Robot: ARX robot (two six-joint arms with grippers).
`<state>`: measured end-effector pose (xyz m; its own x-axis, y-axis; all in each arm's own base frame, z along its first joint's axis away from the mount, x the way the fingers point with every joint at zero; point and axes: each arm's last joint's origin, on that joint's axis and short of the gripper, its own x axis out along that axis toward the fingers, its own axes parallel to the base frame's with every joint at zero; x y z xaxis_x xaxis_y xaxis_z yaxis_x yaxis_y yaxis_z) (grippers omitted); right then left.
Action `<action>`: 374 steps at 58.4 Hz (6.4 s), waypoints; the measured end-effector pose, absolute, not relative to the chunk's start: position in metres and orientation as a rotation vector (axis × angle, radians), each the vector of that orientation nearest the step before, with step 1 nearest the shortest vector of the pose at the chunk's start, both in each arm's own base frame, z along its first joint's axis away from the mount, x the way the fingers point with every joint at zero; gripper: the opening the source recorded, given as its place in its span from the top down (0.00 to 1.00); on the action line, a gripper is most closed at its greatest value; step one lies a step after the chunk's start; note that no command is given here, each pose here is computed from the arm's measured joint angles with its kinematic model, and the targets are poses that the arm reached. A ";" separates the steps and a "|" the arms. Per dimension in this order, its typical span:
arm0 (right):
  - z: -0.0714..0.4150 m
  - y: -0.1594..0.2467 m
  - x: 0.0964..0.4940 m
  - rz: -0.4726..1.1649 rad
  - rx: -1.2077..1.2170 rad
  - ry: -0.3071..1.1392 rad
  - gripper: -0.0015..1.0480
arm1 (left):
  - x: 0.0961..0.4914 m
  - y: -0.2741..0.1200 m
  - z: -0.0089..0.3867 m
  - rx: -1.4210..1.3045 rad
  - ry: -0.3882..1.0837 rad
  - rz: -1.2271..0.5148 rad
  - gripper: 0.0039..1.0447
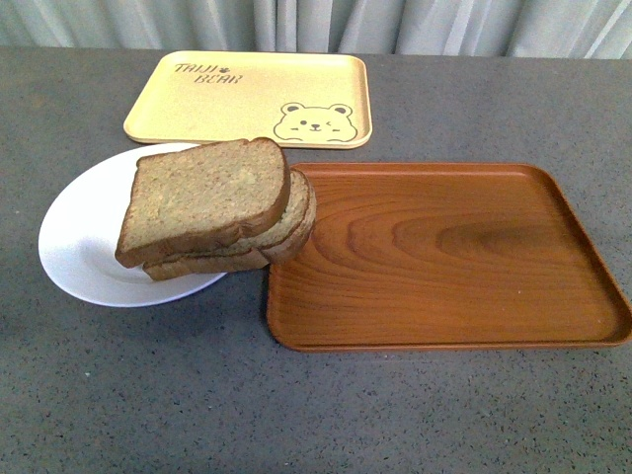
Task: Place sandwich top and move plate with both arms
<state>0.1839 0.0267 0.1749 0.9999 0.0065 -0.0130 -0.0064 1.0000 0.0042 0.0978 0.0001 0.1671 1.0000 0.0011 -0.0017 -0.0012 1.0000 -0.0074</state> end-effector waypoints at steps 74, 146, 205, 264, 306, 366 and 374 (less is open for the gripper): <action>0.174 0.000 0.116 0.001 0.006 -0.023 0.98 | 0.098 0.000 0.167 -0.007 0.002 0.001 0.08; 0.171 0.000 0.097 0.003 0.003 -0.018 0.33 | 0.237 -0.002 0.145 -0.645 0.611 -0.229 0.08; 0.171 0.000 0.097 0.003 0.003 -0.018 0.09 | 0.285 -0.001 0.050 -0.962 0.714 -0.037 0.08; 0.171 0.000 0.097 0.003 0.003 -0.018 0.09 | 0.288 -0.022 0.032 -1.070 0.740 -0.033 0.82; 0.171 0.000 0.097 0.003 0.003 -0.018 0.09 | 0.288 -0.024 0.035 -1.114 0.752 -0.052 0.98; 0.171 0.000 0.097 0.003 0.003 -0.018 0.09 | 0.483 -0.110 0.087 -1.036 0.801 -0.185 0.98; 0.171 0.000 0.097 0.003 0.003 -0.018 0.09 | 0.499 -0.110 0.080 -1.018 0.809 -0.171 0.98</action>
